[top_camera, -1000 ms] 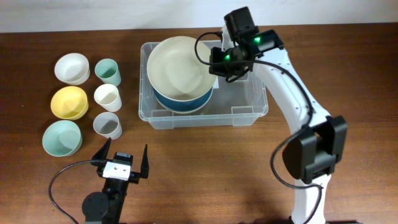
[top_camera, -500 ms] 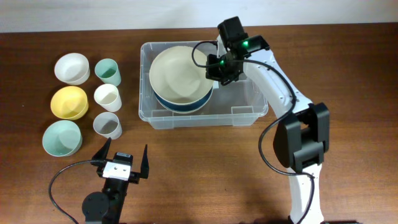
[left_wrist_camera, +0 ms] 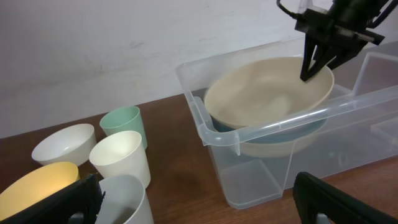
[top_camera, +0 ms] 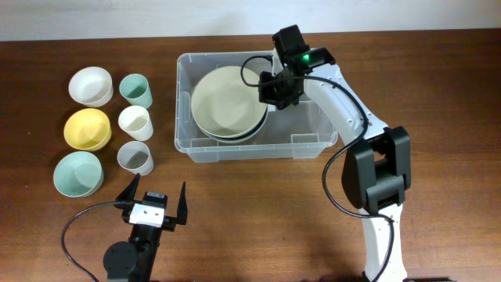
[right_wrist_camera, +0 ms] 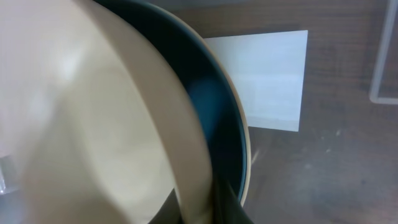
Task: Pack container
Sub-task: 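Lower the cream bowl onto the blue bowl and open the right gripper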
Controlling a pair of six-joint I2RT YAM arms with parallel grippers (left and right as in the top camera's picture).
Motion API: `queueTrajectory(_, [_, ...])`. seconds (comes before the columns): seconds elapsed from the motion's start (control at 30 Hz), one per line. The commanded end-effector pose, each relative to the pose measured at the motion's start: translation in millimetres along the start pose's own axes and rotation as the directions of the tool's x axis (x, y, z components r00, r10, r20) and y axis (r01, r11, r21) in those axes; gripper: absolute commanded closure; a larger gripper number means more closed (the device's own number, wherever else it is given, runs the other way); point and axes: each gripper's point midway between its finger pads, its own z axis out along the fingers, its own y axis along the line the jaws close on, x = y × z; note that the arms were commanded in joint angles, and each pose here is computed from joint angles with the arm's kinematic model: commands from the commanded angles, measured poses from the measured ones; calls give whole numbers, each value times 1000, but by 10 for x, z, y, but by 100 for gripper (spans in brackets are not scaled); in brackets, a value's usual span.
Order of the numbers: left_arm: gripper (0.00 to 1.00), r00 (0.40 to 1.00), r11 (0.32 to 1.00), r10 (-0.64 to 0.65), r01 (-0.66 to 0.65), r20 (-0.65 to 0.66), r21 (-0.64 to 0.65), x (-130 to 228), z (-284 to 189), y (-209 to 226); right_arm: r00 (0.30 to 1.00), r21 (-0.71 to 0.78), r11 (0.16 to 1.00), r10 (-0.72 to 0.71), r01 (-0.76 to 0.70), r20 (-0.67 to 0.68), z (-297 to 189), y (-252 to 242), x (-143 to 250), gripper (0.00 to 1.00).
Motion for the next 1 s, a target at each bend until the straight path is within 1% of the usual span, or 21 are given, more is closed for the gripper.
queueTrajectory(0.0, [0,1000,1000,16,-16,-2,-5,17,-1,6,1000,-11,1000,-1,1,-28,68,-12,73,89])
queueTrajectory(0.23, [0,1000,1000,16,-16,-2,-4,18,-1,5,1000,-11,1000,-1,1,-30,73,-13,82,89])
queueTrajectory(0.27, [0,1000,1000,16,-16,-2,-4,18,-1,5,999,-14,1000,-1,0,-32,74,-8,85,91])
queueTrajectory(0.3, [0,1000,1000,16,-16,-2,-4,17,-1,5,999,-18,1000,-1,0,-34,73,-1,88,96])
queueTrajectory(0.33, [0,1000,1000,16,-16,-2,-5,17,-1,6,999,-22,1000,-1,0,-35,74,5,90,96])
queueTrajectory(0.47, [0,1000,1000,16,-16,-2,-4,17,-1,5,999,-49,999,-4,2,-40,72,54,94,97])
queueTrajectory(0.7, [0,1000,1000,16,-16,-2,-5,18,-1,6,999,-50,999,-4,2,-42,72,56,97,96])
queueTrajectory(0.73, [0,1000,1000,16,-16,-2,-4,17,-1,5,999,-50,999,-4,2,-42,72,56,97,94])
queueTrajectory(0.8, [0,1000,1000,16,-16,-2,-4,18,-1,5,999,-50,999,-4,2,-41,71,54,96,86])
queueTrajectory(0.83, [0,1000,1000,16,-16,-2,-4,18,-1,5,999,-49,999,-3,1,-43,71,53,99,81])
queueTrajectory(0.9, [0,1000,1000,16,-16,-2,-4,17,-1,5,999,-47,999,-1,-1,-47,71,47,109,67])
queueTrajectory(0.93, [0,1000,1000,16,-16,-2,-4,17,-1,5,999,-46,999,-1,-2,-49,71,45,114,64])
queueTrajectory(0.97, [0,1000,1000,16,-16,-2,-4,18,-1,5,999,-45,999,0,-2,-50,71,43,118,63])
